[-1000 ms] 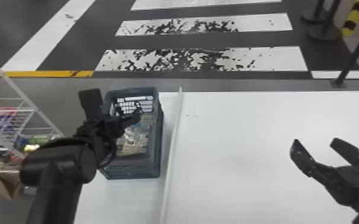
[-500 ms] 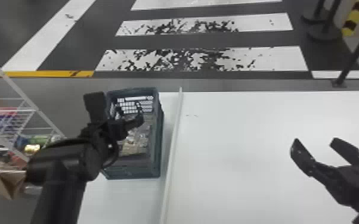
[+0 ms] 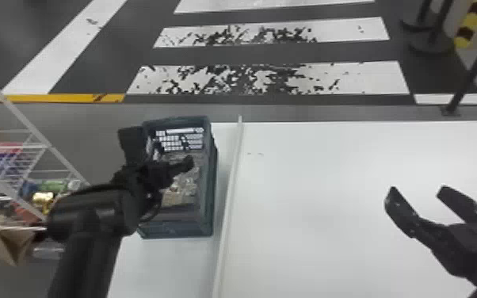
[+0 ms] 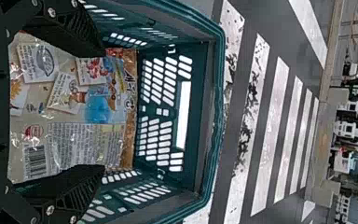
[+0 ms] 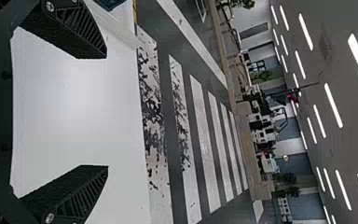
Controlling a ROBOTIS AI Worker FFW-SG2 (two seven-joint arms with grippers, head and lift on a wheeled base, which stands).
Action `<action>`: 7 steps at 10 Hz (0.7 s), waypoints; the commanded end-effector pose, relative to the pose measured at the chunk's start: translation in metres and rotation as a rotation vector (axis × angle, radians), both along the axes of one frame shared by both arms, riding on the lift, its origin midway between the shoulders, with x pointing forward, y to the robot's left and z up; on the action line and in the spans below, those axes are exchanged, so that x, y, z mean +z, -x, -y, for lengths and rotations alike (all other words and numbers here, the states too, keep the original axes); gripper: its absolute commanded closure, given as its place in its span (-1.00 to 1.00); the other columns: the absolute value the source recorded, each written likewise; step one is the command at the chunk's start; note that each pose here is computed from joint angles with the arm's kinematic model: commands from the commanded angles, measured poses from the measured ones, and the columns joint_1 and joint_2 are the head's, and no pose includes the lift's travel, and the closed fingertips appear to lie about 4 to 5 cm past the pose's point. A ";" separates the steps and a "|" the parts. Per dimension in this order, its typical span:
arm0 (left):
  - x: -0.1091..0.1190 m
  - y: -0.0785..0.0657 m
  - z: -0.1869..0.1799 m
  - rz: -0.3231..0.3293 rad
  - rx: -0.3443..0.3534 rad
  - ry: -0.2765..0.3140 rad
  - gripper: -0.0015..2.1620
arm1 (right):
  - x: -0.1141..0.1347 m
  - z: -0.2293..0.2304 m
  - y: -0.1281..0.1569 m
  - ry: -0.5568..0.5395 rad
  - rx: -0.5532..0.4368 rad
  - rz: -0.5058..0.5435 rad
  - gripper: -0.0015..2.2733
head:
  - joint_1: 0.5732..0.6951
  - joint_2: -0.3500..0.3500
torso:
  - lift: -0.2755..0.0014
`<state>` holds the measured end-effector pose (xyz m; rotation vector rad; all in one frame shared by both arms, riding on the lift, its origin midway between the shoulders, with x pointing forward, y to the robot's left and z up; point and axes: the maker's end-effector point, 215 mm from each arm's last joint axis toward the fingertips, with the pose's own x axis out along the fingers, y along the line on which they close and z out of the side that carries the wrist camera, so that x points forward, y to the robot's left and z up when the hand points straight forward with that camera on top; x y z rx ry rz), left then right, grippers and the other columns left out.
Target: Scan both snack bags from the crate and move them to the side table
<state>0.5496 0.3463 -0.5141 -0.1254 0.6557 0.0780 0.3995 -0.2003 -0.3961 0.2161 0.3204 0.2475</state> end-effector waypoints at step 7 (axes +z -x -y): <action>-0.016 -0.025 0.009 -0.059 -0.022 -0.033 -0.85 | 0.003 0.005 0.005 -0.024 -0.012 0.002 -0.92 | 1.00 0.43 | 0.78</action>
